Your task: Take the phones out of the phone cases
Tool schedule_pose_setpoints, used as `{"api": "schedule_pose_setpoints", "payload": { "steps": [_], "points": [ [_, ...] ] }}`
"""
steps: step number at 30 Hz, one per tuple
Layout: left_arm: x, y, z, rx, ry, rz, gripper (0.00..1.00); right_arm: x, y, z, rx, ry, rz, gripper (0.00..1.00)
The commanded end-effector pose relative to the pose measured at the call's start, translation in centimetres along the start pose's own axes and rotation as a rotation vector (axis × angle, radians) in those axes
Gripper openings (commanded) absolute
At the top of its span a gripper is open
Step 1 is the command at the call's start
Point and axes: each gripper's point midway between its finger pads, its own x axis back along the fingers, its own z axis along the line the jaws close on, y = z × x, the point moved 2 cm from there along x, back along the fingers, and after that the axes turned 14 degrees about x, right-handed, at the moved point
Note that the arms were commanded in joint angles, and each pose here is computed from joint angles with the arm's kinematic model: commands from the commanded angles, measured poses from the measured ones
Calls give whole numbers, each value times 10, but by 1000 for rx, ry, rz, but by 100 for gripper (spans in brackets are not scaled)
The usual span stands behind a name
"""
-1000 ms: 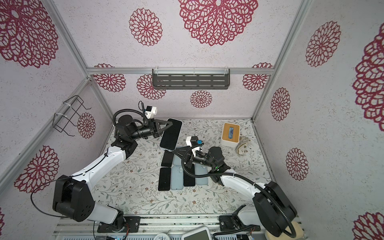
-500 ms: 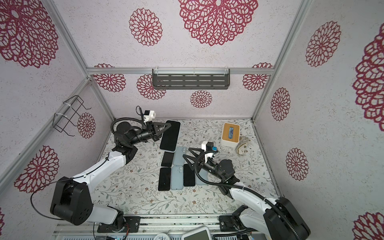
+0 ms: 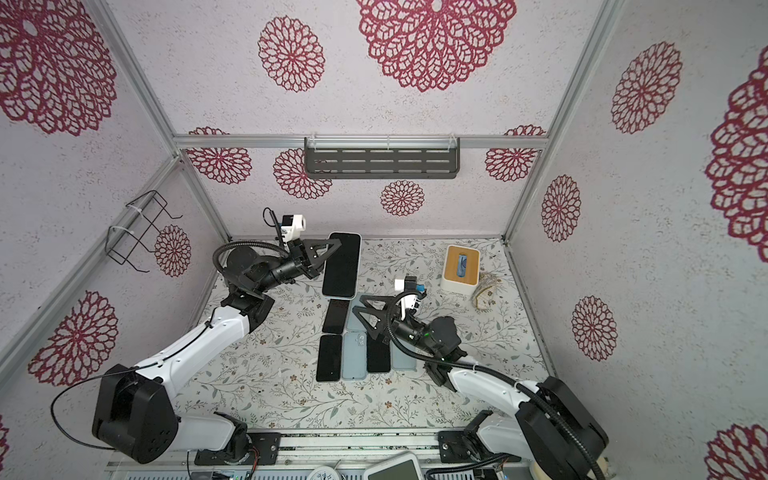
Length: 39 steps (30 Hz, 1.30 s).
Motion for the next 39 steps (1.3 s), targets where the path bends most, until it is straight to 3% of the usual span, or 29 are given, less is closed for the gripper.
{"api": "schedule_pose_setpoints", "payload": {
  "steps": [1,39],
  "points": [
    [-4,1,-12,-39,-48,-18,0,-5,28,24,1,108,-92,65],
    [-10,-7,-6,-63,-48,10,0,-13,35,15,-48,121,-135,61]
  ]
}}
